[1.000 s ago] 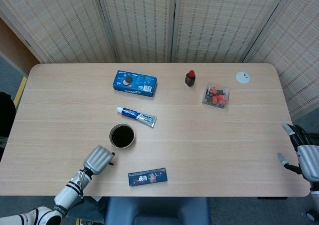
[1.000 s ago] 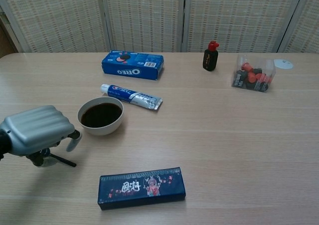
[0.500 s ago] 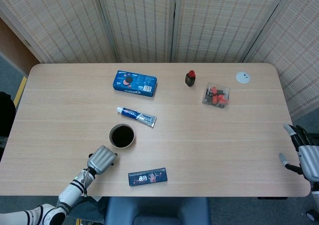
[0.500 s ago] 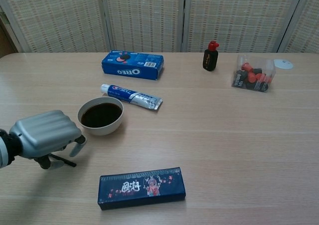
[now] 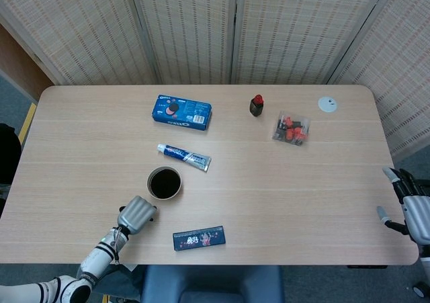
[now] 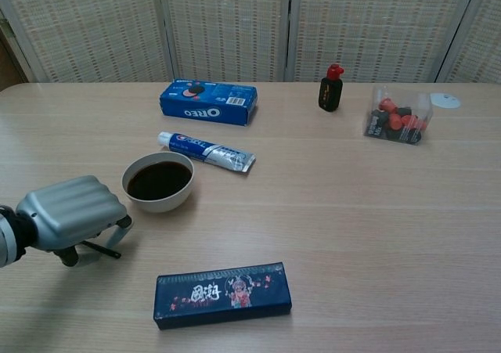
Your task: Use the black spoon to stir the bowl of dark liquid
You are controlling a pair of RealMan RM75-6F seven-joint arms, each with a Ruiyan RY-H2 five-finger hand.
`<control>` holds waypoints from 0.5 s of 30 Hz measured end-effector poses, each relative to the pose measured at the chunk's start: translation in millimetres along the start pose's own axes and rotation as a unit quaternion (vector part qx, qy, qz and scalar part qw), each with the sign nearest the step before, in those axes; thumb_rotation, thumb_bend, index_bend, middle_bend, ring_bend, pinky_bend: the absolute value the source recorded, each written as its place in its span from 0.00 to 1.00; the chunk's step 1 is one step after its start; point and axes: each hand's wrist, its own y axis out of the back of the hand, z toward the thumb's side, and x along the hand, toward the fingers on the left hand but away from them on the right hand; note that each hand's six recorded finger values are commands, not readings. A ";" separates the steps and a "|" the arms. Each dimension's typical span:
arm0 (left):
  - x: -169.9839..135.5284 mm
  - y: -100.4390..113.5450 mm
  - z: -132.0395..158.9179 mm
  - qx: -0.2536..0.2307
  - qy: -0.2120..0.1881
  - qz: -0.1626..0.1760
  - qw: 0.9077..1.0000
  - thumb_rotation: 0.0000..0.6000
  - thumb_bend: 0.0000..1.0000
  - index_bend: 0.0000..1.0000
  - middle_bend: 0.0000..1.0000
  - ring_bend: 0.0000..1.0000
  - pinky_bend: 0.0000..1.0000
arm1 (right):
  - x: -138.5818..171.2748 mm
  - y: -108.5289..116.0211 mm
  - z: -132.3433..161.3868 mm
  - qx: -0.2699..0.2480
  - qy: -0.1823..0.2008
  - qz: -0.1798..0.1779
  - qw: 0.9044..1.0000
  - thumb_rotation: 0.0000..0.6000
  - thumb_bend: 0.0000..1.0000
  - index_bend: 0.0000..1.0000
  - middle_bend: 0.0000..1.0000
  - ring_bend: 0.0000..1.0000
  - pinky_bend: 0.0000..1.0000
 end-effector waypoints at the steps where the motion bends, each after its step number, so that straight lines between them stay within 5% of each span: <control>1: 0.2 -0.3 0.3 0.001 0.000 -0.001 1.000 1.00 0.31 0.52 1.00 1.00 1.00 | 0.0 -0.1 -0.2 0.000 0.000 0.000 1.000 1.00 0.34 0.00 0.10 0.00 0.13; 15: 1.3 -1.9 3.8 0.004 0.001 -0.012 1.000 1.00 0.32 0.53 1.00 1.00 1.00 | -0.7 0.1 -2.3 0.000 -0.003 -0.001 1.000 1.00 0.34 0.00 0.10 0.00 0.13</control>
